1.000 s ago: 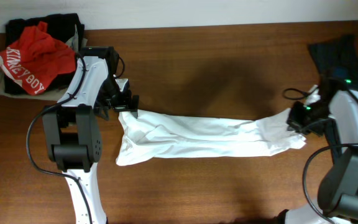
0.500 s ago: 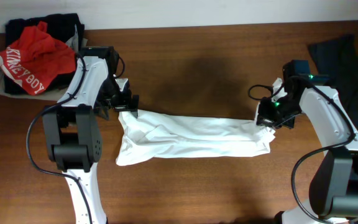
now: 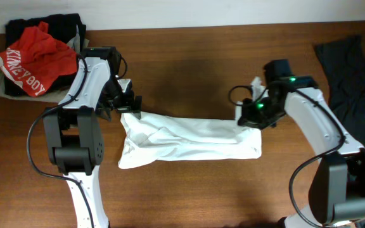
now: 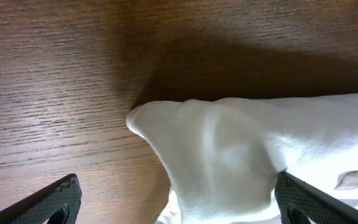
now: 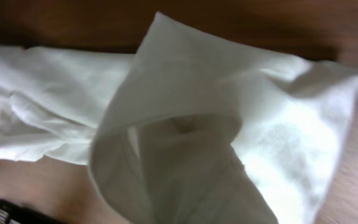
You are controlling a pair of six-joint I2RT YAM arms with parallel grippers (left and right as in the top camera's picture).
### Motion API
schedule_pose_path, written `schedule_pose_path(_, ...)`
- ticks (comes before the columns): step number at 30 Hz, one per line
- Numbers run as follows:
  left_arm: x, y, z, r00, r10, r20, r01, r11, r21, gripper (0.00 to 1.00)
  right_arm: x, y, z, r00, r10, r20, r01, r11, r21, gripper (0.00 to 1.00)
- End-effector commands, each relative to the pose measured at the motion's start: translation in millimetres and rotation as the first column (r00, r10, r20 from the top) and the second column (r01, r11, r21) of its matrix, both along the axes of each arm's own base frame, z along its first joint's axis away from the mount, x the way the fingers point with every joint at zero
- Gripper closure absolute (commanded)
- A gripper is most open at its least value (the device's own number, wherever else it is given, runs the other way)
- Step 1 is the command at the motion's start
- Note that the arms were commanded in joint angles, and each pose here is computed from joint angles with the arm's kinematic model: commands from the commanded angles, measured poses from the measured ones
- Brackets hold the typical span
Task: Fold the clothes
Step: 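Fold the strip's right end leftward toward the left gripper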
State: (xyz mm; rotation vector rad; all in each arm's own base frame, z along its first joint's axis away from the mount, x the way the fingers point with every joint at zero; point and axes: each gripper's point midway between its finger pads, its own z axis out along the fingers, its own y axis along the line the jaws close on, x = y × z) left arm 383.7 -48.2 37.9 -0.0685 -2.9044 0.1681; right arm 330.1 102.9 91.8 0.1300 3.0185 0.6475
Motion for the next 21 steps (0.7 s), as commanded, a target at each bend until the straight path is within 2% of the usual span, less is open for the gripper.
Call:
schedule_pose_path(1,7,-1,15,0.999,0.009,0.048,-0.008,1.000,-0.021,0.01,2,26,-1,0.999,0.030,0.010,-0.030,1.000,-0.001,0.96)
schedule_pose_path(6,7,-1,15,0.999,0.009,0.046,-0.008,1.000,-0.021,0.01,0,39,-15,1.000,0.028,-0.008,-0.029,0.998,-0.064,0.96)
schedule_pose_path(15,7,-1,15,0.999,0.009,0.047,-0.008,1.000,-0.021,0.01,-7,88,-16,0.996,0.089,0.020,-0.088,0.995,-0.049,0.93)
schedule_pose_path(19,5,-1,16,0.999,0.009,0.040,-0.008,1.000,-0.021,0.01,-8,93,-18,0.997,0.071,0.036,-0.067,0.992,-0.104,0.83)
schedule_pose_path(20,5,-1,16,0.999,0.009,0.040,-0.008,1.000,-0.021,0.01,-8,94,-19,0.997,0.070,0.041,-0.065,0.992,-0.111,0.72)
schedule_pose_path(21,5,-1,16,0.999,0.009,0.040,-0.008,1.000,-0.021,0.01,-7,96,-18,0.996,0.073,0.047,-0.067,0.992,-0.108,0.53)
